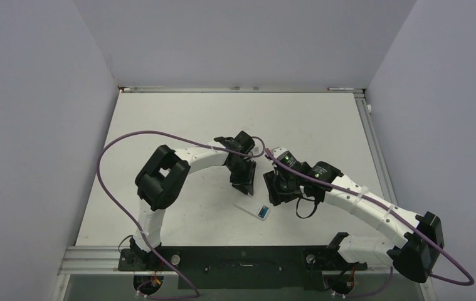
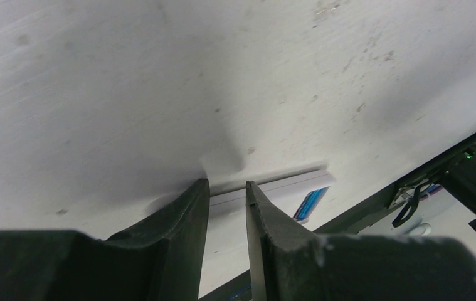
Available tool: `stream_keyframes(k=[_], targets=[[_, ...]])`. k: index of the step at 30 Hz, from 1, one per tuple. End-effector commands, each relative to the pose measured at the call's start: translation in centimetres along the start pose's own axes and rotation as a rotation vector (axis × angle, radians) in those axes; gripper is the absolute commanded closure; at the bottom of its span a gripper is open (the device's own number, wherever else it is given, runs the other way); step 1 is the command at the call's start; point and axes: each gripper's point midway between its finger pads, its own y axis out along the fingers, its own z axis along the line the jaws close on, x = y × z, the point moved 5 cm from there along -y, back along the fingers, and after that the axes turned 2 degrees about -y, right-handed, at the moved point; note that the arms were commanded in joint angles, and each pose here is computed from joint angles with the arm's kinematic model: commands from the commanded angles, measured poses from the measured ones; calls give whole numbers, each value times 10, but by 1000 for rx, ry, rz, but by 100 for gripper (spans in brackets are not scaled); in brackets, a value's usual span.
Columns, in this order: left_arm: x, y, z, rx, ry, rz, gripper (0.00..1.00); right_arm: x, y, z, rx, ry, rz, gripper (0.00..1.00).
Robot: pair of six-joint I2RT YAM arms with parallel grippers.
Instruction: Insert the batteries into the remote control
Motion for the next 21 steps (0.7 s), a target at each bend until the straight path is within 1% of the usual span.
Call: stream_keyframes(k=[1, 5, 8, 13, 17, 21], targets=[[8, -30, 14, 33, -21, -95, 73, 18, -7, 4, 13, -107, -40, 92], [10, -55, 24, 26, -74, -164, 69, 26, -3, 8, 42, -195, -20, 91], [5, -74, 34, 21, -110, -215, 67, 34, -2, 11, 46, -263, -5, 92], [-7, -103, 51, 25, -154, -295, 65, 40, 0, 7, 40, -437, 25, 92], [-21, -125, 64, 31, -169, -350, 63, 38, 0, 7, 85, -579, 40, 92], [-35, -148, 75, 48, -157, -405, 61, 29, 5, 14, 139, -660, 42, 91]])
